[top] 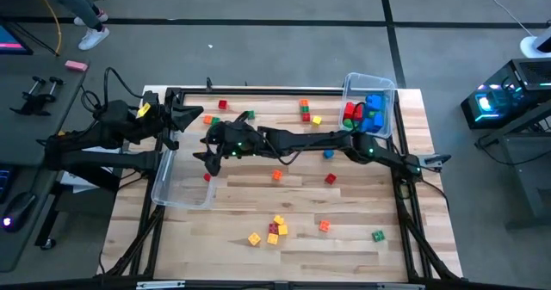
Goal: Sort blocks by size
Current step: Put the small yellow block into the left transparent bin, then put the small orange game piece into the left transparent bin, then put the small yellow game piece into the left transparent bin
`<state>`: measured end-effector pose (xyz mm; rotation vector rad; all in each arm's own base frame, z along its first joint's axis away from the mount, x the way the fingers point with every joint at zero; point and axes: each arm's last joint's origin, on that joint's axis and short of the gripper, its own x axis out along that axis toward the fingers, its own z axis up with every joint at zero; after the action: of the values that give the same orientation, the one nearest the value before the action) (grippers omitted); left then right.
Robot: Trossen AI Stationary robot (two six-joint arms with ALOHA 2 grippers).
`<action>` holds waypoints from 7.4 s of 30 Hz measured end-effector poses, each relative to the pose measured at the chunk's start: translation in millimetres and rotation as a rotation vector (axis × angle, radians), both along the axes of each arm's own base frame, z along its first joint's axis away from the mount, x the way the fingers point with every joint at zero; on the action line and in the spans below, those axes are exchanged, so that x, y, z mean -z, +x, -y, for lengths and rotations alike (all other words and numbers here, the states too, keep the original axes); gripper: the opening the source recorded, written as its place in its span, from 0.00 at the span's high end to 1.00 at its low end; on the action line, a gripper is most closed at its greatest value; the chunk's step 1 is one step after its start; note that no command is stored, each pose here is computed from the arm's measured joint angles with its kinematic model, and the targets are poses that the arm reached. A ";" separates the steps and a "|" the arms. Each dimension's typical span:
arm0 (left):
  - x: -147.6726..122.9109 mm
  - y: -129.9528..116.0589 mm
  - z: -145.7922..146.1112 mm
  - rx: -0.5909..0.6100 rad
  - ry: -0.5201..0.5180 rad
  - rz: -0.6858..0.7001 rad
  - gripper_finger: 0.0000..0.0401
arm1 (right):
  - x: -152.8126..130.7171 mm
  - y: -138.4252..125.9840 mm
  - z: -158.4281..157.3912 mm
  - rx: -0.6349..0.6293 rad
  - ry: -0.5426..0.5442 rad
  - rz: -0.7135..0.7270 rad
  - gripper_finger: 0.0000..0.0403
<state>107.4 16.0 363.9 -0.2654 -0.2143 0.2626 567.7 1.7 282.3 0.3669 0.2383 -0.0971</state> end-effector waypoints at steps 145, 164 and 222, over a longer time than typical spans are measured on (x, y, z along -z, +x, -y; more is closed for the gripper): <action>16.5 96.1 3.8 0.315 -0.182 -0.095 0.86 | 48.3 -263.5 -51.9 0.068 0.167 -0.760 0.19; 113.9 253.3 80.7 0.711 0.355 -0.873 0.48 | 48.0 -350.9 -87.3 0.377 0.382 -0.495 0.19; 246.9 283.2 118.3 0.828 0.299 -1.150 0.55 | 51.7 -355.9 -83.3 0.431 0.308 -0.529 0.19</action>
<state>390.6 -102.3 117.0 0.1330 0.9807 -0.4578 211.8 85.0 230.6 0.6942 0.6997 -0.5910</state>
